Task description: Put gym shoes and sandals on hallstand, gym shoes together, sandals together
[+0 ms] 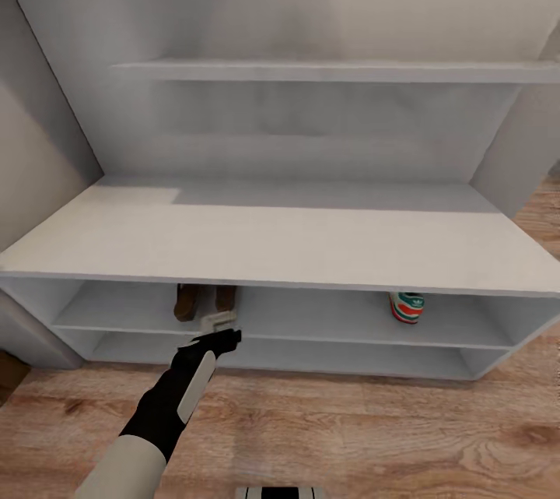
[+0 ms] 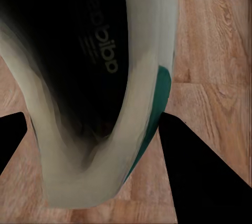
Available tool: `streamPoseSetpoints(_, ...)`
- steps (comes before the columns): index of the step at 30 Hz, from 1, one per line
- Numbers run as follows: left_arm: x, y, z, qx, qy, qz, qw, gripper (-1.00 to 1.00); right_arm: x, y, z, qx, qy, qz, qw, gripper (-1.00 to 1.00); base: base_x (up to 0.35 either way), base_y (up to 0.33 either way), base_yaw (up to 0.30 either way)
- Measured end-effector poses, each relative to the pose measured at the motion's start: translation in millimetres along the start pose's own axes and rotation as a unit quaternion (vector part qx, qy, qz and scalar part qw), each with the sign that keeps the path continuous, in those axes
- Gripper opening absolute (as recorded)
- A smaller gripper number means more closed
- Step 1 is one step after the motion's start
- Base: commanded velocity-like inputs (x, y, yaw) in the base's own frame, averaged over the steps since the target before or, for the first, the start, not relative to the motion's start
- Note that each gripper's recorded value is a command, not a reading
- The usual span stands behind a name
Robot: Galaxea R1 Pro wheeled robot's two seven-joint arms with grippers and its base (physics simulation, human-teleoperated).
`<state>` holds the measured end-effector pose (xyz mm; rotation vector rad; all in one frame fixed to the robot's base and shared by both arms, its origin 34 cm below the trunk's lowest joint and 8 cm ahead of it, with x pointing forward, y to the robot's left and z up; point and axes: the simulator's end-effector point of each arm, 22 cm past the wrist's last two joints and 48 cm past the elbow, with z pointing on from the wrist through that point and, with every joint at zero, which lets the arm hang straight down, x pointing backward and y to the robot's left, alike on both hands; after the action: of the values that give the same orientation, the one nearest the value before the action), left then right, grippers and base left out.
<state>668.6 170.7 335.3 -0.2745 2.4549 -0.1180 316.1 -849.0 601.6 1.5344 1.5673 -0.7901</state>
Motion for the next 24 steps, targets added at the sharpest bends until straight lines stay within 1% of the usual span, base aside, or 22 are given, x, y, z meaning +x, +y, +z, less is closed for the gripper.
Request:
streamPoseSetpoints(3, 1, -1, 0.3, 0.001, 0.001, 0.0, 1.0, 1.0, 0, 0, 0.0, 0.0, 0.0, 0.0, 1.0, -1.0, -0.338, 0.0, 0.0)
streamPoseSetpoints(6, 11, 1, 3.5, -0.001, 0.011, 0.002, 0.9999, 1.0, 0, 0, 0.0, 0.0, 0.0, 0.0, 1.0, -1.0, -0.338, 0.0, 0.0)
streamPoseSetpoints(8, 13, 2, 5.0, -0.002, 0.01, 0.001, 0.9999, 1.0, 0, 0, -0.1, 0.0, 0.0, 0.0, 1.0, -1.0, -0.338, 0.0, 0.0)
streamPoseSetpoints(9, 11, 2, 6.5, -0.003, -0.002, -0.003, 1.0, 1.0, 0, 0, -0.1, 0.001, 0.0, 0.0, 1.0, -1.0, -0.338, 0.0, 0.0)
streamPoseSetpoints(10, 9, 2, 6.8, -0.003, -0.007, -0.004, 1.0, 1.0, 0, 0, -0.1, 0.001, 0.0, 0.0, 1.0, -1.0, -0.338, 0.0, 0.0)
streamPoseSetpoints(12, 3, -1, 7.0, -0.001, -0.027, -0.007, 0.9996, 1.0, 0, -1, -0.1, 0.001, 0.0, 0.001, 1.0, -1.0, -0.338, 0.0, 0.0)
streamPoseSetpoints(14, 1, -3, 6.9, 0.001, -0.035, -0.006, 0.9994, 1.0, 0, -1, -0.1, 0.001, 0.0, 0.001, 1.0, -1.0, -0.338, 0.0, 0.0)
streamPoseSetpoints(16, 2, -4, 7.5, 0.001, -0.038, -0.004, 0.9993, 1.0, 0, -1, -0.1, 0.001, -0.001, 0.001, 1.0, -1.0, -0.338, 0.0, 0.0)
streamPoseSetpoints(19, 15, 1, 12.6, -0.006, -0.031, 0.0, 0.9995, 1.0, -1, -1, -0.1, 0.0, -0.001, 0.001, 1.0, -1.0, -0.338, 0.0, 0.0)
streamPoseSetpoints(24, 18, 4, 14.1, -0.009, -0.03, 0.001, 0.9995, 1.0, -1, 0, -0.1, -0.002, -0.002, 0.001, 1.0, -1.0, -0.327, 0.0, 0.0)
